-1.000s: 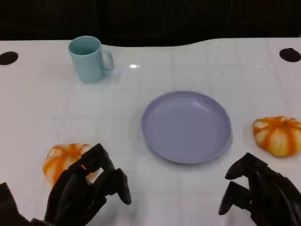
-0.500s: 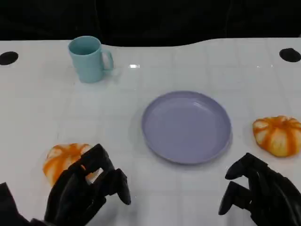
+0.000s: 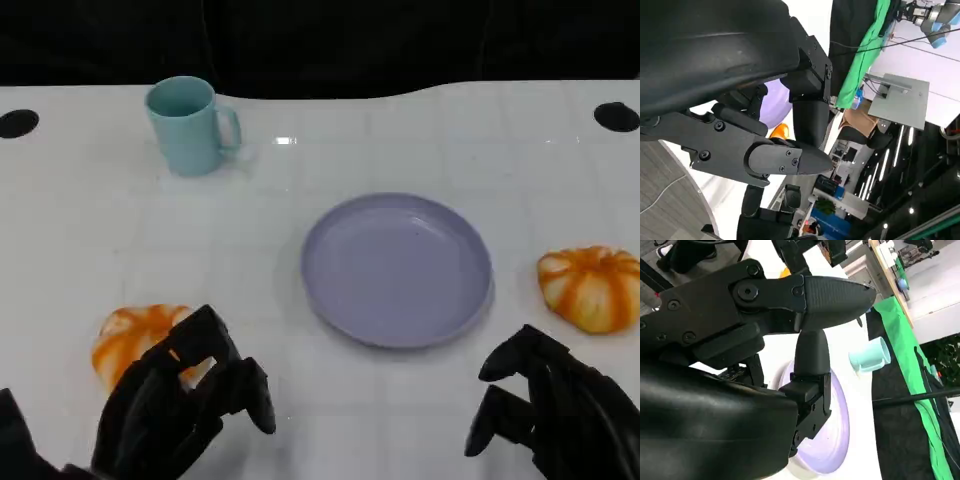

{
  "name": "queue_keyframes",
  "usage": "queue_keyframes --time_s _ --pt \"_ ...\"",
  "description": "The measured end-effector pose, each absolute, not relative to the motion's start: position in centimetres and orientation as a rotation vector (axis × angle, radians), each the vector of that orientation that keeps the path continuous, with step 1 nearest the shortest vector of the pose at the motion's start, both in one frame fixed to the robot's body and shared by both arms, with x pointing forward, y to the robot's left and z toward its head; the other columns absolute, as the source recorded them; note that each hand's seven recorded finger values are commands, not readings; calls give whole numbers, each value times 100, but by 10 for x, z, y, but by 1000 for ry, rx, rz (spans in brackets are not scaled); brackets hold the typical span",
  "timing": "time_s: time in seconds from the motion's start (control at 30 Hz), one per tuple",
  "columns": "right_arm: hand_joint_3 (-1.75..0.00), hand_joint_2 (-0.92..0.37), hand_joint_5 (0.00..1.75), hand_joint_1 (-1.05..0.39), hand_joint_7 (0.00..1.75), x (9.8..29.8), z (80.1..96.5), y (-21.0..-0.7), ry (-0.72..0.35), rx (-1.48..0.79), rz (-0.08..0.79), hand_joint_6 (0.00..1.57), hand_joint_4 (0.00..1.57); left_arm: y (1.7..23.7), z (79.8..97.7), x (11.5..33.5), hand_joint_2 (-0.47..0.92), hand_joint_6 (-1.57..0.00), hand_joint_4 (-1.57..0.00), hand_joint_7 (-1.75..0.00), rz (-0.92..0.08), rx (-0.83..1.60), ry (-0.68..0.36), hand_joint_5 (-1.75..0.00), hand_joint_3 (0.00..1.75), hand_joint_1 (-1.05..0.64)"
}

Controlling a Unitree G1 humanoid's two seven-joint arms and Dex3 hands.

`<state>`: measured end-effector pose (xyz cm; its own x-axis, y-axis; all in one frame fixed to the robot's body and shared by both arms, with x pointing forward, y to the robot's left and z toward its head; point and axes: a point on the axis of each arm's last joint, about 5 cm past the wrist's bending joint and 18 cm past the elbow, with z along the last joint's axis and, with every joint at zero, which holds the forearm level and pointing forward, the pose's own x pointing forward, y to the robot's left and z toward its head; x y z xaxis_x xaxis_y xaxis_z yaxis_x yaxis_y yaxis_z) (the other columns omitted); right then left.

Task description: Grasp the bread from the table and place it into the plate.

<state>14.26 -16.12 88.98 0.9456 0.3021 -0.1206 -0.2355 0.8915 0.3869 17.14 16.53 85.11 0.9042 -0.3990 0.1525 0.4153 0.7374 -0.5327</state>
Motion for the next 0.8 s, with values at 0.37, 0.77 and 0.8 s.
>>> queue_keyframes --time_s 0.37,0.77,0.8 --pt "-47 -92 175 -52 169 143 890 -161 180 378 281 41 62 165 851 171 92 -57 -77 -175 -449 -592 -30 -175 28 -59" --pt "-48 -92 175 -52 165 143 890 -159 180 383 283 42 61 199 914 174 92 -33 -11 -4 -388 408 -186 -51 9 -66" --pt "-48 -92 175 -52 165 142 890 -159 180 383 283 42 61 202 924 174 92 -33 -11 -3 -375 545 -223 -50 9 -66"
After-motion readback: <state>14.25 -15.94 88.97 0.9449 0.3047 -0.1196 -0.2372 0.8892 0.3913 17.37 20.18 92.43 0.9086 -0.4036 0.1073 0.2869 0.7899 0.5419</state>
